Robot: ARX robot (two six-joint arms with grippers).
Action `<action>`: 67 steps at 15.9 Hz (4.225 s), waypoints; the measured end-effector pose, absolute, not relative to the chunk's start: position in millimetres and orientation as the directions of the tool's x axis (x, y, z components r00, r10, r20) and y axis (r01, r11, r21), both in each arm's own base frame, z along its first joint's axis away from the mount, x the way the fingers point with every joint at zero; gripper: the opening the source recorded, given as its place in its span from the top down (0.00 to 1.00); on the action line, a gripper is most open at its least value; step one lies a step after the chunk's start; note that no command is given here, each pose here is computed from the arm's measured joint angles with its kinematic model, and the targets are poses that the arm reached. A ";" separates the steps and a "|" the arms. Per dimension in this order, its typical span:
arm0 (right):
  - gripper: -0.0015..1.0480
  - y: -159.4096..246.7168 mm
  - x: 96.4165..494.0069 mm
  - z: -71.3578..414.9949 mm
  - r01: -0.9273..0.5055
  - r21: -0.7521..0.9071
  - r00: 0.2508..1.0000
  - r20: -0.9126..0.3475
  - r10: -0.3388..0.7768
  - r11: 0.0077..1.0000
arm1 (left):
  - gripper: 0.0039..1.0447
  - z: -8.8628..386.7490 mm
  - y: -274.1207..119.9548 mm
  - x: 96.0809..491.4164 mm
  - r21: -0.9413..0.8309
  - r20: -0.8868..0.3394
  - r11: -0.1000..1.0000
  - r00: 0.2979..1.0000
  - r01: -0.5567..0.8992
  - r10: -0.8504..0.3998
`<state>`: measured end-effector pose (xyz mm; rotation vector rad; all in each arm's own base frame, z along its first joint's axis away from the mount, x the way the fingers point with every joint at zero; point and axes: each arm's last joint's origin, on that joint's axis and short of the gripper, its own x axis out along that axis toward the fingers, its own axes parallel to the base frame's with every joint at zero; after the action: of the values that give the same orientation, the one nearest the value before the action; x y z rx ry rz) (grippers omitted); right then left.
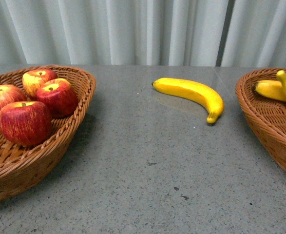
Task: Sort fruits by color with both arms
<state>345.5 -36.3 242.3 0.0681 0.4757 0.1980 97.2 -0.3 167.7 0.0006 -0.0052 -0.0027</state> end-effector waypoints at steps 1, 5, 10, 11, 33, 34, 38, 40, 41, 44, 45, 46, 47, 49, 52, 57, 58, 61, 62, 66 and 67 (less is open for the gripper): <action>0.07 -9.4 354.7 253.7 -0.231 0.118 0.868 -0.424 0.259 0.966 | 0.06 167.7 -0.3 97.2 0.001 0.005 1.000 1.000 0.003 -0.003; 0.06 104.1 402.7 260.4 -0.417 0.126 0.802 -0.415 0.429 0.900 | 0.06 167.7 -0.3 97.2 0.001 0.005 1.000 1.000 0.003 -0.003; 0.06 134.0 457.4 208.9 -0.413 0.062 0.750 -0.543 0.378 0.909 | 0.06 167.7 -0.3 97.2 0.001 0.005 1.000 1.000 0.003 -0.003; 0.06 129.0 467.7 205.2 -0.412 0.041 0.747 -0.557 0.363 0.910 | 0.06 167.7 -0.3 97.2 0.001 0.005 1.000 1.000 0.003 -0.003; 0.69 129.6 515.3 170.7 -0.506 0.029 0.672 -0.613 0.415 0.862 | 0.06 167.7 -0.3 97.2 0.001 0.005 1.000 1.000 0.003 -0.003; 0.69 118.8 512.9 186.1 -0.500 0.103 0.687 -0.558 0.466 0.860 | 0.06 167.7 -0.3 97.2 0.001 0.005 1.000 1.000 0.003 -0.003; 0.69 29.3 470.5 287.3 -0.437 0.352 0.812 -0.242 0.531 0.828 | 0.06 167.7 -0.3 97.2 0.001 0.005 1.000 1.000 0.003 -0.003; 0.69 -20.4 433.5 297.7 -0.384 0.381 0.846 -0.219 0.486 0.841 | 0.06 167.7 -0.3 97.2 0.001 0.005 1.000 1.000 0.003 -0.003; 0.69 -41.1 418.1 290.6 -0.347 0.387 0.859 -0.234 0.455 0.854 | 0.06 167.7 -0.3 97.2 0.001 0.005 1.000 1.000 0.003 -0.003; 0.69 -62.2 400.4 278.6 -0.312 0.388 0.866 -0.260 0.428 0.867 | 0.06 167.7 -0.3 97.2 0.001 0.005 1.000 1.000 0.003 -0.003; 0.69 -65.3 397.6 277.0 -0.309 0.384 0.867 -0.262 0.424 0.870 | 0.06 167.7 -0.3 97.2 0.001 0.005 1.000 1.000 0.003 -0.003; 0.69 -70.5 392.2 273.6 -0.305 0.385 0.867 -0.267 0.421 0.871 | 0.06 167.7 -0.3 97.2 0.001 0.005 1.000 1.000 0.003 -0.003; 0.69 -73.3 389.4 272.2 -0.303 0.383 0.868 -0.267 0.419 0.872 | 0.06 167.7 -0.3 97.2 0.001 0.005 1.000 1.000 0.003 -0.003; 0.69 -83.2 378.3 267.0 -0.298 0.385 0.866 -0.275 0.417 0.874 | 0.06 167.7 -0.3 97.2 0.001 0.005 1.000 1.000 0.003 -0.003; 0.51 -117.7 324.9 225.2 -0.292 0.299 0.840 -0.374 0.392 0.909 | 0.06 167.7 -0.3 97.2 0.001 0.005 1.000 1.000 0.003 -0.003; 0.06 -94.3 276.8 289.9 -0.302 0.063 0.944 -0.117 0.307 0.951 | 0.06 167.7 -0.3 97.2 0.001 0.005 1.000 1.000 0.003 -0.003; 0.06 -91.3 269.8 292.2 -0.299 0.040 0.949 -0.097 0.301 0.953 | 0.06 167.7 -0.3 97.2 0.001 0.005 1.000 1.000 0.003 -0.003; 0.06 -85.5 254.4 294.8 -0.278 -0.010 0.959 -0.062 0.277 0.961 | 0.06 167.7 -0.3 97.2 0.001 0.005 1.000 1.000 0.003 -0.003; 0.06 -83.5 249.2 295.0 -0.274 -0.022 0.961 -0.056 0.272 0.962 | 0.06 167.7 -0.3 97.2 0.001 0.005 1.000 1.000 0.003 -0.003; 0.44 -43.0 189.3 263.3 -0.019 -0.020 1.000 0.003 0.019 1.000 | 0.06 167.7 -0.3 97.2 0.001 0.005 1.000 1.000 0.003 -0.003; 0.54 -37.3 179.5 251.0 -0.006 -0.013 1.000 -0.013 0.005 1.000 | 0.06 167.7 -0.3 97.2 0.001 0.005 1.000 1.000 0.003 -0.003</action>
<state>179.5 -37.3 251.0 -0.0134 0.0127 0.0054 97.2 -0.3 167.7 0.0006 -0.0052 -0.0027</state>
